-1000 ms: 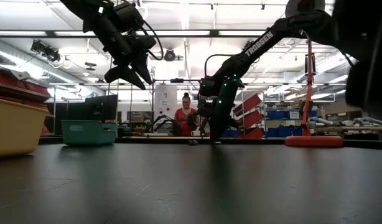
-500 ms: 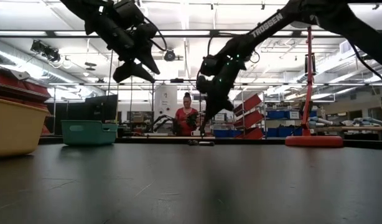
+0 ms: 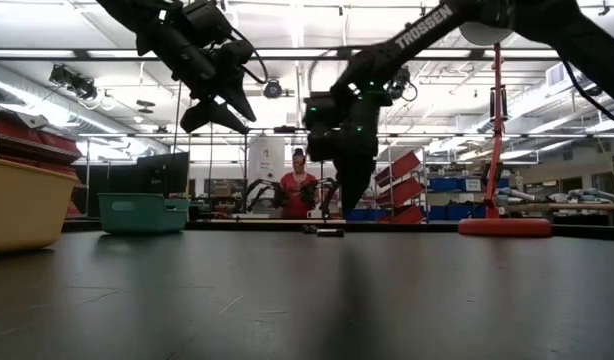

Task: Sort batteries
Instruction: Put the white battery into the blue bin

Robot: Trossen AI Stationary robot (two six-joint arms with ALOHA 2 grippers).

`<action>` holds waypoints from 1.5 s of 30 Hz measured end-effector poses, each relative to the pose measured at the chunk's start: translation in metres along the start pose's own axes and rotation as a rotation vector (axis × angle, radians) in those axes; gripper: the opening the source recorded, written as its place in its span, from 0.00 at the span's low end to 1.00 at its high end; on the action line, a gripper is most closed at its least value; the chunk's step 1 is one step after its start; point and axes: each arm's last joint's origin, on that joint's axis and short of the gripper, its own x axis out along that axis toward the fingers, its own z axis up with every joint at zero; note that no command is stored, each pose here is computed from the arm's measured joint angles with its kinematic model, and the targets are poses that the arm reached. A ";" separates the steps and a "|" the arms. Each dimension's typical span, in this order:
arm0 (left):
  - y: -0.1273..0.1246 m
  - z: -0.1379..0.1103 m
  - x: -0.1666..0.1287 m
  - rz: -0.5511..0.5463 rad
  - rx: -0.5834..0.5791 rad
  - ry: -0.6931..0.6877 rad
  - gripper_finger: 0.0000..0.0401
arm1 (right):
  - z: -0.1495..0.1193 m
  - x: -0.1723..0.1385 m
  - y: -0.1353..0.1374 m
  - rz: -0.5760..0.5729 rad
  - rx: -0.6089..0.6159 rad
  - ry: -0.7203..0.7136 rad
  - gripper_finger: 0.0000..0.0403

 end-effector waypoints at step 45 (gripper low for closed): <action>-0.008 -0.014 -0.067 0.072 0.063 -0.086 0.38 | -0.002 -0.007 0.060 -0.018 -0.083 -0.240 0.09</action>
